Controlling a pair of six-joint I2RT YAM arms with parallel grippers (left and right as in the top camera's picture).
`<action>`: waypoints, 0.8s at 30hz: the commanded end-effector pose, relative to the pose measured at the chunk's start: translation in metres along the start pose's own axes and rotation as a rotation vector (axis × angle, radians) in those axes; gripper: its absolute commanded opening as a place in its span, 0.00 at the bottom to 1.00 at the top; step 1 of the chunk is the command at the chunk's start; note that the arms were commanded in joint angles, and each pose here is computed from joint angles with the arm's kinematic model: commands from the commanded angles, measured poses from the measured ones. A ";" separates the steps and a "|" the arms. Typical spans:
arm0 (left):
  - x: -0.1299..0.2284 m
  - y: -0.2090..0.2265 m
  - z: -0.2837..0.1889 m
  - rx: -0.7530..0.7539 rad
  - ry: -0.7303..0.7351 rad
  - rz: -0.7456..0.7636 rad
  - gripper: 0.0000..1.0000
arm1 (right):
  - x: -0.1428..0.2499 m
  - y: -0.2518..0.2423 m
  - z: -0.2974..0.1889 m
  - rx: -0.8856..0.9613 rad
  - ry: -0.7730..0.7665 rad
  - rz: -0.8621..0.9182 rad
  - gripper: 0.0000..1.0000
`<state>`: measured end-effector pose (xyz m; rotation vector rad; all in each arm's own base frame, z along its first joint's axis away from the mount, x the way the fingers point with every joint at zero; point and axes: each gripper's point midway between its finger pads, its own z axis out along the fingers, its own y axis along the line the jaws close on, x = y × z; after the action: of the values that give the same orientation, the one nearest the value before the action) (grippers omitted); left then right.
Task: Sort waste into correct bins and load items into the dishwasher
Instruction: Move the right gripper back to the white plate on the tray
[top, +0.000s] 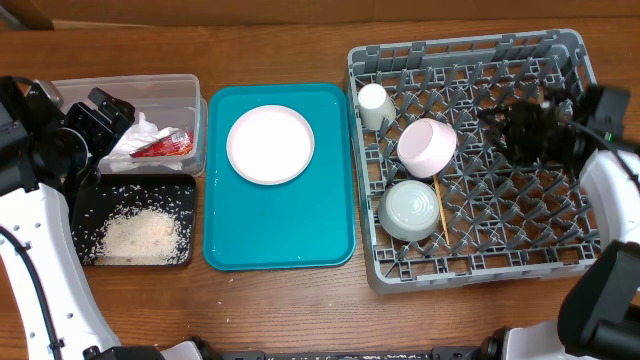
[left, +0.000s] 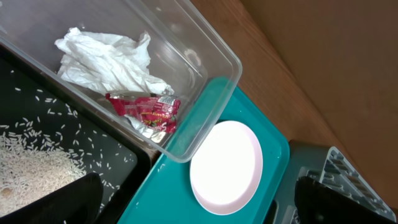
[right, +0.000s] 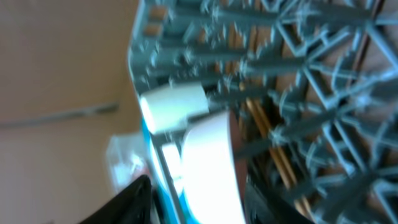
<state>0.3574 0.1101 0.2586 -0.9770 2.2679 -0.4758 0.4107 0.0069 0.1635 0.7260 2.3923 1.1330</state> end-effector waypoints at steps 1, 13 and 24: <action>-0.005 -0.008 -0.005 0.014 -0.019 0.006 1.00 | -0.007 0.061 -0.016 0.169 -0.102 -0.382 0.49; -0.005 -0.008 -0.005 0.014 -0.019 0.006 1.00 | 0.117 0.185 0.082 0.340 -0.175 -0.902 0.54; -0.005 -0.008 -0.005 0.014 -0.018 0.005 1.00 | 0.153 0.124 0.211 0.494 -0.122 -0.930 0.58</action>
<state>0.3575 0.1101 0.2592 -0.9761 2.2670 -0.4760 0.4273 0.2903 0.1409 -0.2726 2.4292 0.1617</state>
